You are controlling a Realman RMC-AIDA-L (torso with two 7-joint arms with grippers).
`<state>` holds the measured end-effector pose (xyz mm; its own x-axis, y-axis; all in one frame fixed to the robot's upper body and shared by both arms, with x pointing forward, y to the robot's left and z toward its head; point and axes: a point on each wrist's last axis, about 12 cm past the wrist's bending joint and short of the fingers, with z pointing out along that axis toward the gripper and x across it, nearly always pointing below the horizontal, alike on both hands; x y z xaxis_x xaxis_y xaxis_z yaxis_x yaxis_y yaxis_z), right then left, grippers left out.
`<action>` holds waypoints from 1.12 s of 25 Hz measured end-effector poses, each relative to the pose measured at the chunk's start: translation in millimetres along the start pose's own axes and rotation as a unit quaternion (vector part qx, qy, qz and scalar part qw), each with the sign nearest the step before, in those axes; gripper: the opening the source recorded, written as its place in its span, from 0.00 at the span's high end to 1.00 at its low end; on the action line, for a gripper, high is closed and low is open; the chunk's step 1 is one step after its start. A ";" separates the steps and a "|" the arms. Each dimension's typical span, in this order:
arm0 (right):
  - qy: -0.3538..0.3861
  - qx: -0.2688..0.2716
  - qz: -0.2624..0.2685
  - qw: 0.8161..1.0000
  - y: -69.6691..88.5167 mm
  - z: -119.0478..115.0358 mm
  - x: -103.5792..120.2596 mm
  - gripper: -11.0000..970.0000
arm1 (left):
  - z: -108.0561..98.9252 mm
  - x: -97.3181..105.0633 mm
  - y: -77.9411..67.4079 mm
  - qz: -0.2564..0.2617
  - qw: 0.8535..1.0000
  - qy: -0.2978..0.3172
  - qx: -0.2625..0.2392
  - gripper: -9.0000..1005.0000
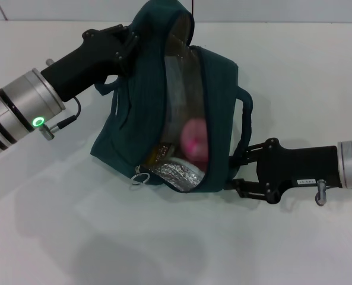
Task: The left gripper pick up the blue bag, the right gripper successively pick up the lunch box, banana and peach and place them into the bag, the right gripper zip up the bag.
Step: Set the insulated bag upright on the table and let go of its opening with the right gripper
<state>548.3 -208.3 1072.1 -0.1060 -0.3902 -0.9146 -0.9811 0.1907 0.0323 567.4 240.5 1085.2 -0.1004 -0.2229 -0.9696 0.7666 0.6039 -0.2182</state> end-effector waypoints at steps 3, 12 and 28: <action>-0.004 0.007 -0.003 1.000 -0.9 -1.8 -0.6 0.48 | 0.2 -0.1 0.0 0.000 1.000 0.000 0.000 0.95; -0.088 0.094 -0.011 0.992 -5.1 -16.0 0.7 0.81 | -2.8 1.8 -0.7 0.005 1.000 0.000 -0.001 0.95; -0.185 0.058 0.043 0.980 -22.5 -73.2 -26.6 0.91 | -38.1 38.6 -57.4 0.060 0.993 -0.029 0.102 0.95</action>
<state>561.4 -268.1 1125.3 -0.1004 -0.0180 -0.9948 -0.9438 0.3183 0.0895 495.3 226.3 1056.1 0.0318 -0.2053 -0.9782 0.8835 0.4633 -0.0686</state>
